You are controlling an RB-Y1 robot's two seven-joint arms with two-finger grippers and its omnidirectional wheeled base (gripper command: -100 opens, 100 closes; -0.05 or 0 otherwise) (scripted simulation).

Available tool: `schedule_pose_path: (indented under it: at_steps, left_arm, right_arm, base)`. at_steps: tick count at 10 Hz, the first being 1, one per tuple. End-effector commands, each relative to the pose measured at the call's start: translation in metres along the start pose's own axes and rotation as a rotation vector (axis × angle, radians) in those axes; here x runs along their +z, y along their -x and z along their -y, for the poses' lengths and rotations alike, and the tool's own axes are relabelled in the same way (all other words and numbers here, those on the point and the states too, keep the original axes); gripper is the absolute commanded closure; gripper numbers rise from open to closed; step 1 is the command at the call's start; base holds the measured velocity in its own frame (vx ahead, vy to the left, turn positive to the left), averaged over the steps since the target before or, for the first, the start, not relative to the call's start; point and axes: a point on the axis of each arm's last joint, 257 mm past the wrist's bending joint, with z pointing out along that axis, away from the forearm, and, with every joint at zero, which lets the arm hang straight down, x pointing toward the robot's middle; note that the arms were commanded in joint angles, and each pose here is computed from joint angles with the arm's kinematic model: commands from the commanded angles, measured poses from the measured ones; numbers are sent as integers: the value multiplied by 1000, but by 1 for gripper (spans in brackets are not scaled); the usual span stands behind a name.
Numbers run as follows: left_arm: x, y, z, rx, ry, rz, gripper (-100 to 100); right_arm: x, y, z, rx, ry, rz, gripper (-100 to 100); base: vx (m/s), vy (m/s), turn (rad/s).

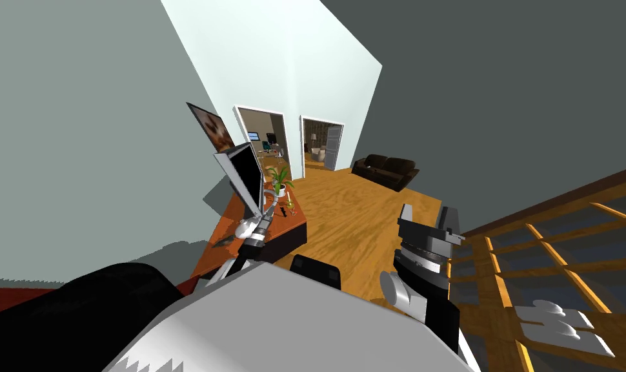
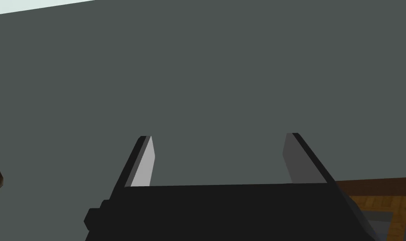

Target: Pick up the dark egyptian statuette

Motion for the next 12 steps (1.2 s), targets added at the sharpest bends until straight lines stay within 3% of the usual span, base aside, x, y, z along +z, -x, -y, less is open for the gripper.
schedule_pose_path:
  at_steps: [1,3,4,6,7,8,9,10,11,12]
  left_arm:
    - [-15,-2,-29,9,66,-21,-100]
    - [-45,-5,-73,23,175,-52,-100]
    - [-48,-7,-79,23,188,-54,-100]
    - [-84,-6,-117,37,294,-81,-100]
    - [-88,-7,-124,36,311,-85,-100]
    - [-111,-6,-146,43,373,-99,-100]
    - [-111,-6,-146,43,373,-99,-100]
    - [-133,-4,-164,51,432,-111,-100]
    - [-134,-4,-166,51,436,-112,-100]
    - [-153,0,-179,59,482,-121,-100]
  right_arm:
    - [0,0,0,0,0,0,0]
    - [0,0,0,0,0,0,0]
    - [0,0,0,0,0,0,0]
    - [0,0,0,0,0,0,0]
    - [0,0,0,0,0,0,0]
    - [0,0,0,0,0,0,0]
    - [0,0,0,0,0,0,0]
    - [0,0,0,0,0,0,0]
    - [0,0,0,0,0,0,0]
    - [0,0,0,0,0,0,0]
  base:
    - [127,-62,4]
    - [185,-138,5]
    - [137,-122,20]
    - [146,-93,-6]
    - [129,-91,10]
    - [144,-51,-3]
    - [126,-49,-6]
    - [131,-78,-8]
    - [116,-62,6]
    - [157,-39,-8]
